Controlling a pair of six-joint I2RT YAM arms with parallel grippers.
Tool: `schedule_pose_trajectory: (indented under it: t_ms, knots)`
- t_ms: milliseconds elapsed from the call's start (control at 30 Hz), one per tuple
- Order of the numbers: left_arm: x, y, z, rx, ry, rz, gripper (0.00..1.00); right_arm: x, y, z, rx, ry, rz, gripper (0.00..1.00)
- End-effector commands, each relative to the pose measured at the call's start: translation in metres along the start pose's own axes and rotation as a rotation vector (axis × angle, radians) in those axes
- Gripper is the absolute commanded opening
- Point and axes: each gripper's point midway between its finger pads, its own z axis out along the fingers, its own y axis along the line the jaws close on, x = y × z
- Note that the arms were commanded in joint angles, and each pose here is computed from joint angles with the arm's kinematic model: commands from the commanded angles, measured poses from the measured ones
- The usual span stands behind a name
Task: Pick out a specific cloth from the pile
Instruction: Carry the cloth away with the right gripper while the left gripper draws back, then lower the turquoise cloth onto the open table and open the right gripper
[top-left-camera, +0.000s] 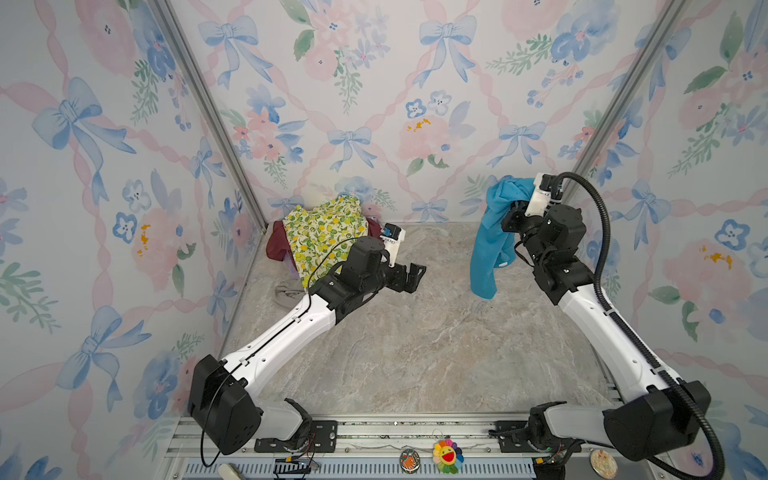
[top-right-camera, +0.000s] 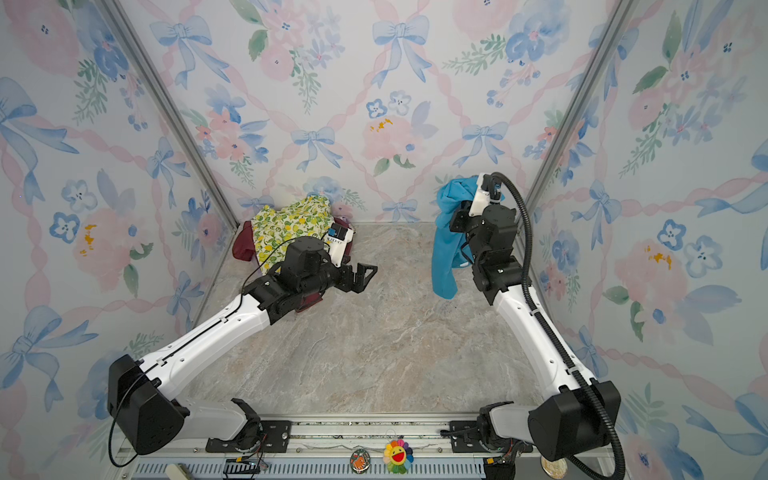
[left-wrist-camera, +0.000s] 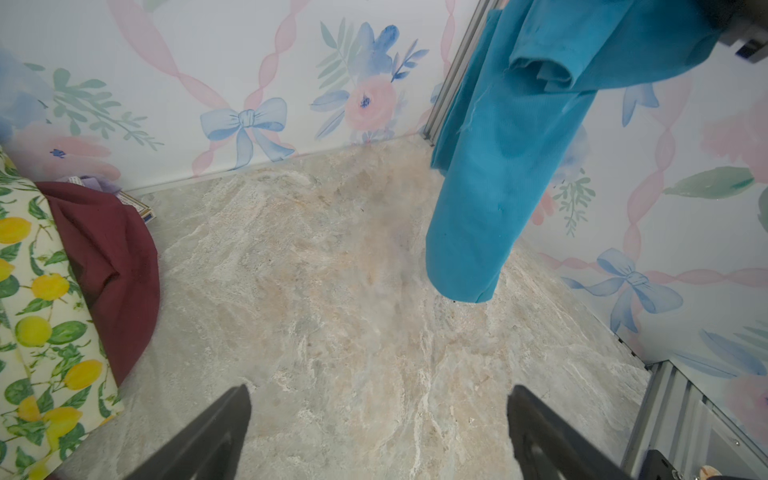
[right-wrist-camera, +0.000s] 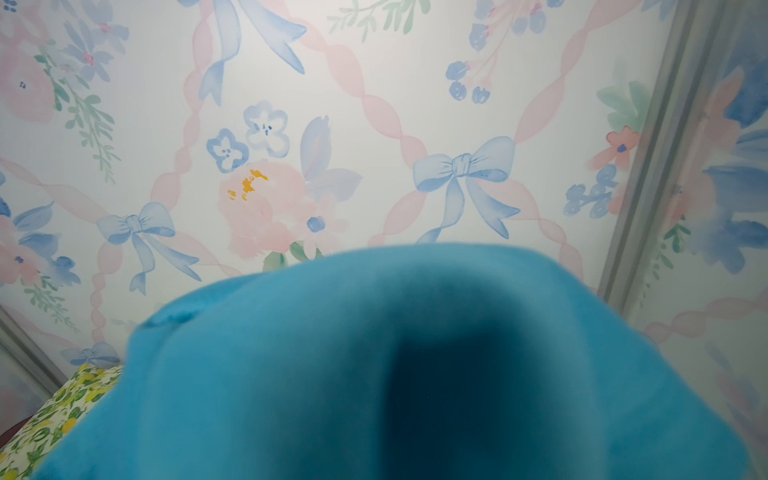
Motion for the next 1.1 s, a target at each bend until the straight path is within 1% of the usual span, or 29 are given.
schedule_pose_trajectory:
  t_ms: [0,133,233,367,500,733,833,1000,1067]
  knots:
    - [0.018,0.005,0.011,-0.014,0.041,0.044,0.98,-0.013,-0.011,0.015,-0.008,-0.03,0.007,0.0]
    - [0.031,0.013,0.019,-0.04,0.075,0.079,0.98,-0.007,-0.041,0.033,0.05,-0.024,0.027,0.0]
    - [0.037,0.02,0.024,-0.065,0.094,0.101,0.98,0.006,-0.064,0.047,0.097,-0.011,0.029,0.0]
    - [0.046,0.025,0.031,-0.075,0.122,0.112,0.98,0.031,-0.104,0.061,0.162,0.034,0.081,0.0]
    - [0.053,0.033,0.035,-0.092,0.144,0.118,0.98,0.069,-0.137,0.059,0.226,0.098,0.115,0.0]
    - [0.055,0.053,0.039,-0.122,0.157,0.082,0.98,0.174,-0.17,0.027,0.38,0.375,0.118,0.0]
    - [0.059,0.063,0.04,-0.147,0.163,0.064,0.98,0.212,-0.17,0.017,0.393,0.495,0.142,0.0]
    - [0.065,0.083,0.037,-0.236,0.168,0.053,0.98,0.272,-0.172,0.007,0.459,0.742,0.161,0.0]
    - [0.062,0.084,0.033,-0.251,0.156,0.052,0.98,0.289,-0.17,0.003,0.47,0.82,0.177,0.0]
